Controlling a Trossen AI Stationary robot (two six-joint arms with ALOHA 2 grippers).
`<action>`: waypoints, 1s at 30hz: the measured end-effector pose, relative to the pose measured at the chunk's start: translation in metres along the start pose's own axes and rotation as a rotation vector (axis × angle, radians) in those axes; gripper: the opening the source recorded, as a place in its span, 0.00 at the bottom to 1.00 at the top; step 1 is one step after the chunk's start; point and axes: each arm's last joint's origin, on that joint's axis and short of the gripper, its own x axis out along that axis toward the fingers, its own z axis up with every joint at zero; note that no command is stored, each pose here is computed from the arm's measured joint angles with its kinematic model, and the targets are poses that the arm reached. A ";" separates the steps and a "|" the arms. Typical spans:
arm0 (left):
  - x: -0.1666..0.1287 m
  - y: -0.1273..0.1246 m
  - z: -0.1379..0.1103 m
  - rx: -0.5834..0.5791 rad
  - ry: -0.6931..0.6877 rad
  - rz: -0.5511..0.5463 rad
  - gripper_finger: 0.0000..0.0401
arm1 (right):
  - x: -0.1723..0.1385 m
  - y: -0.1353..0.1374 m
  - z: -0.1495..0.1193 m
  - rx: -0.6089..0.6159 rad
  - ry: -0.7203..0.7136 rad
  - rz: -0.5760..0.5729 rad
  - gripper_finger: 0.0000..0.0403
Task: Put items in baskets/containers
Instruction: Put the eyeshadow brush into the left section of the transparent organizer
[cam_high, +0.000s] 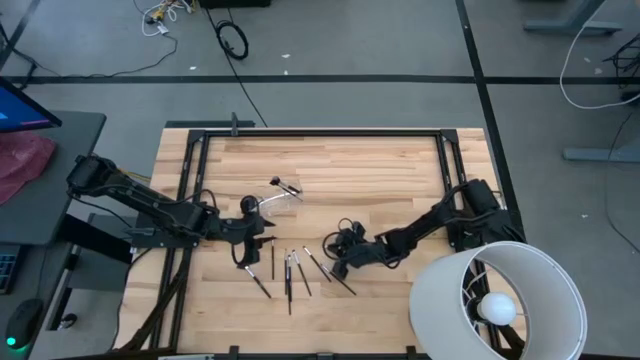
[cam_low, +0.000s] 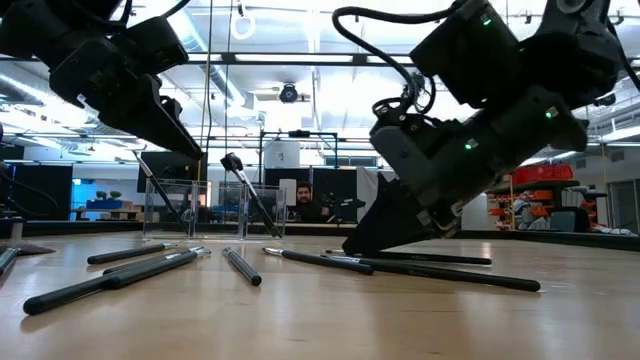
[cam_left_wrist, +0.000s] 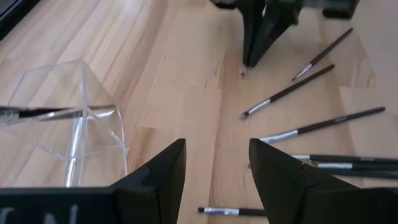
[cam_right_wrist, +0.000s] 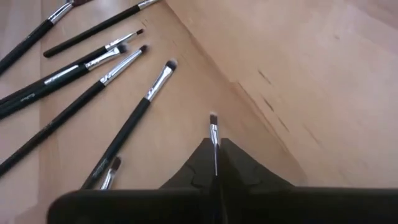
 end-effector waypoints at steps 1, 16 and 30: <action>0.000 0.000 0.001 -0.002 -0.012 -0.003 0.45 | 0.001 -0.001 0.001 -0.020 -0.005 0.000 0.04; 0.027 0.004 0.004 0.080 -0.043 0.001 0.45 | 0.020 -0.025 0.032 -0.079 -0.131 0.081 0.02; 0.082 -0.001 -0.009 0.267 -0.113 -0.069 0.45 | 0.018 -0.020 0.041 -0.099 -0.196 0.181 0.02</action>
